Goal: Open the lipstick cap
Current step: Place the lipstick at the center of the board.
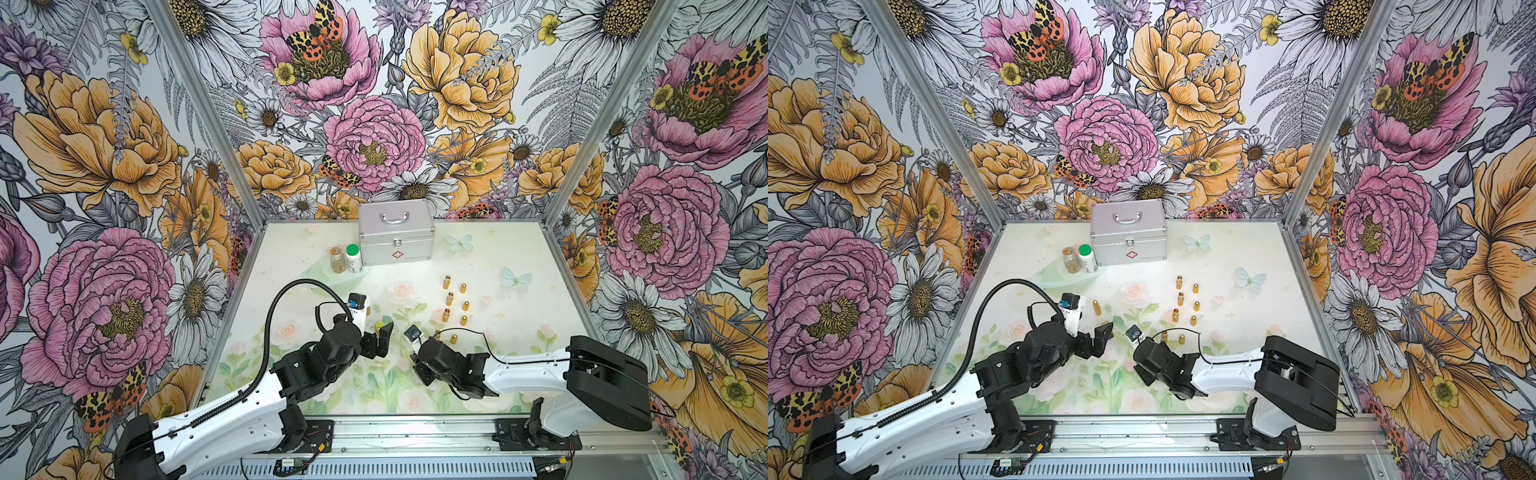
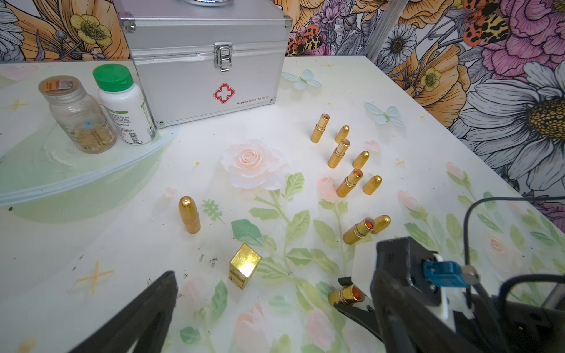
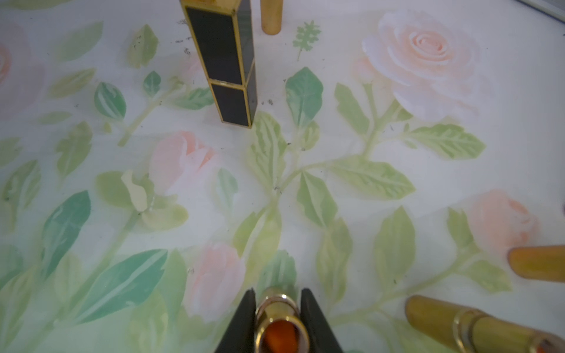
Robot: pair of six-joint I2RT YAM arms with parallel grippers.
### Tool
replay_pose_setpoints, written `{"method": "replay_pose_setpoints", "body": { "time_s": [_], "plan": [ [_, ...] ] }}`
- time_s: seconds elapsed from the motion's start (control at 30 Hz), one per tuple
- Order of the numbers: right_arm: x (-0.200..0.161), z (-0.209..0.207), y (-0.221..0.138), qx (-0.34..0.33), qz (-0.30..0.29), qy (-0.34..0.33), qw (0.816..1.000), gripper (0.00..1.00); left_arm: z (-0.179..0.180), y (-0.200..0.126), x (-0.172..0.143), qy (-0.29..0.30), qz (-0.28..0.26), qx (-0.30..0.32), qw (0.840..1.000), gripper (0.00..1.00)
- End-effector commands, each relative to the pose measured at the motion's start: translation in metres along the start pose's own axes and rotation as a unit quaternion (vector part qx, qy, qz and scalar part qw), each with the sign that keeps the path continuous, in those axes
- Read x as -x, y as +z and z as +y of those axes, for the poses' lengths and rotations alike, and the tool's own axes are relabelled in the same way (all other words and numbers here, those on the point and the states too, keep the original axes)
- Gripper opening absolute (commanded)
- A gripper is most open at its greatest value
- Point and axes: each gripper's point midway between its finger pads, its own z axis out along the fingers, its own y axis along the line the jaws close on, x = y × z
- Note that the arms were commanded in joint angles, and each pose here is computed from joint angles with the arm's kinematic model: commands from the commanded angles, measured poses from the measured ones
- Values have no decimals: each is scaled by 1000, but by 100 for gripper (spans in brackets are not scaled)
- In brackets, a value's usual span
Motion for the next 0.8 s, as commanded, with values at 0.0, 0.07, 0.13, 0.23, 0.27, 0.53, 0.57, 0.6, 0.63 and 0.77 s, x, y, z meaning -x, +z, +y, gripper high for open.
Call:
{"method": "replay_pose_setpoints", "body": {
  "time_s": [0.0,0.07,0.13,0.23,0.27,0.53,0.57,0.6,0.63,0.77],
  "plan": [
    [4,-1,-2,-7,-12,5,1000,29,2,0,1,-3,0,2,1000,99],
    [3,-1,-2,-7,-12,5,1000,30,2,1,1,-2,0,2,1000,98],
    [5,-1,-2,-7,-13,3,1000,32,2,1,1,-3,1,3,1000,99],
    [11,0,-4,-5,-18,0,1000,35,2,1,1,-2,1,3,1000,99],
    [15,1,-6,-5,-20,-1,1000,36,2,1,1,-3,1,3,1000,99],
    [52,4,-33,5,-42,2,999,46,4,-5,13,-9,-17,5,1000,99],
    [58,5,-39,9,-46,6,999,48,6,-6,17,-11,-22,8,1000,99],
    [63,5,-44,10,-50,10,999,50,8,-8,20,-13,-26,11,1000,99],
    [69,5,-49,10,-52,15,999,51,10,-10,23,-14,-29,14,999,99],
    [92,3,-62,2,-36,35,999,54,23,-15,34,-30,-41,35,998,99]
  ]
}}
